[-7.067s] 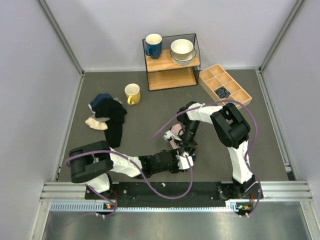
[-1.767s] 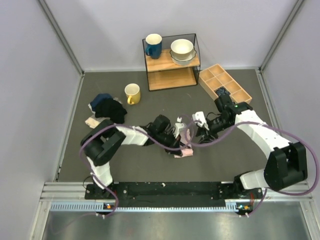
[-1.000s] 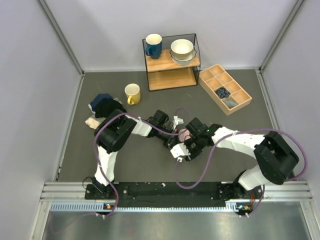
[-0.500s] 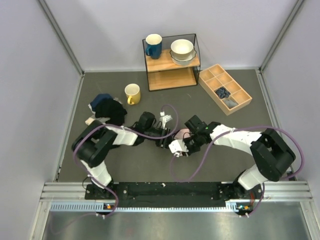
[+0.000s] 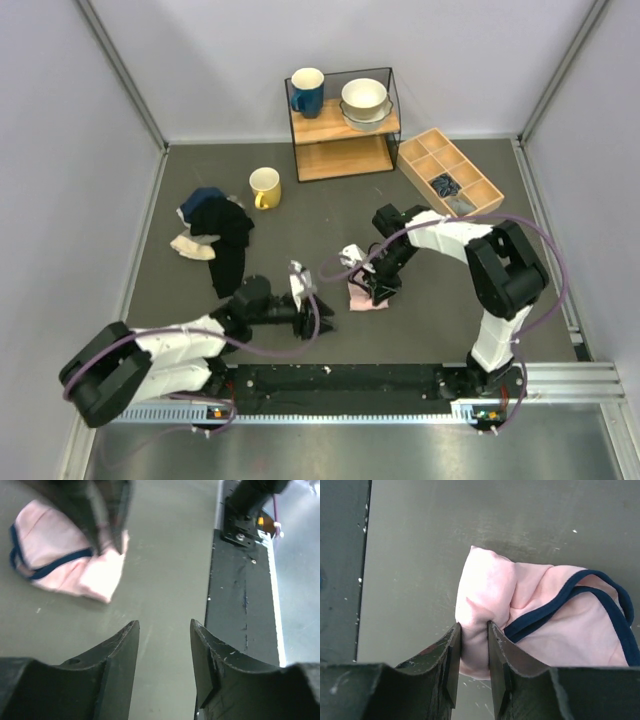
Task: Roll the underwear
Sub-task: Roll the underwear to the center of the board.
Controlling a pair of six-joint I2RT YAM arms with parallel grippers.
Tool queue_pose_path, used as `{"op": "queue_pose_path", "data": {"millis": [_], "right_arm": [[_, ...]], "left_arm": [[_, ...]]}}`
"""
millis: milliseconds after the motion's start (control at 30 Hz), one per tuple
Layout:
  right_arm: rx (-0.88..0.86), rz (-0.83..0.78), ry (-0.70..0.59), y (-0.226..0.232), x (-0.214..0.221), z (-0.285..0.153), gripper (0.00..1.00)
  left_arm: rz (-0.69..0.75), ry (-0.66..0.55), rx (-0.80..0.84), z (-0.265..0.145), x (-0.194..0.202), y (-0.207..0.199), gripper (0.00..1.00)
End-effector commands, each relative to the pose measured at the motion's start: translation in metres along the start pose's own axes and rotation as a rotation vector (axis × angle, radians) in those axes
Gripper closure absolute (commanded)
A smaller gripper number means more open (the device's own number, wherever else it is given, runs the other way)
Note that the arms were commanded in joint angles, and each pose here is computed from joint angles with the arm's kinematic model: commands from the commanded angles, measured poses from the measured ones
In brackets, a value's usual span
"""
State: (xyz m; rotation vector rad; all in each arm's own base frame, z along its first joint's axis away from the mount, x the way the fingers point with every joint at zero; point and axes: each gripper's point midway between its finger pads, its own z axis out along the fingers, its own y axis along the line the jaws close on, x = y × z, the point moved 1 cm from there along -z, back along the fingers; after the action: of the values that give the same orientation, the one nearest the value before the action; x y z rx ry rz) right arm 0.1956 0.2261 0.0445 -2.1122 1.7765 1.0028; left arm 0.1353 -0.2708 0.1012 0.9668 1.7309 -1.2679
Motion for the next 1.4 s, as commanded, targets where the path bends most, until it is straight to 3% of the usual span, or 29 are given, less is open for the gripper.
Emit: {"op": "queue_pose_path", "data": {"millis": [0,267,567,933,1167,1367], "right_arm": [[-0.119,0.181,-0.069,0.004,-0.01,-0.006,0.72],[-0.173,0.341,-0.049,-0.01,0.01,-0.006,0.7],[-0.186,0.353,-0.05,-0.008,0.012,-0.002,0.69],[-0.184,0.35,-0.046,-0.009,0.013,-0.002,0.68],[-0.183,0.351,-0.044,-0.01,0.013,-0.001,0.68],[-0.184,0.354,-0.044,-0.009,0.014,-0.001,0.68]], "left_arm": [[0.502,-0.11,0.039,0.01,-0.021,-0.028,0.48],[0.684,0.161,-0.002,0.049,-0.002,0.002,0.46],[0.769,0.312,-0.058,0.092,0.01,0.037,0.46],[0.802,0.373,-0.167,0.096,0.013,0.058,0.45],[0.854,0.27,-0.195,0.087,-0.015,0.047,0.43],[0.872,0.348,-0.152,0.095,-0.001,0.052,0.39]]}}
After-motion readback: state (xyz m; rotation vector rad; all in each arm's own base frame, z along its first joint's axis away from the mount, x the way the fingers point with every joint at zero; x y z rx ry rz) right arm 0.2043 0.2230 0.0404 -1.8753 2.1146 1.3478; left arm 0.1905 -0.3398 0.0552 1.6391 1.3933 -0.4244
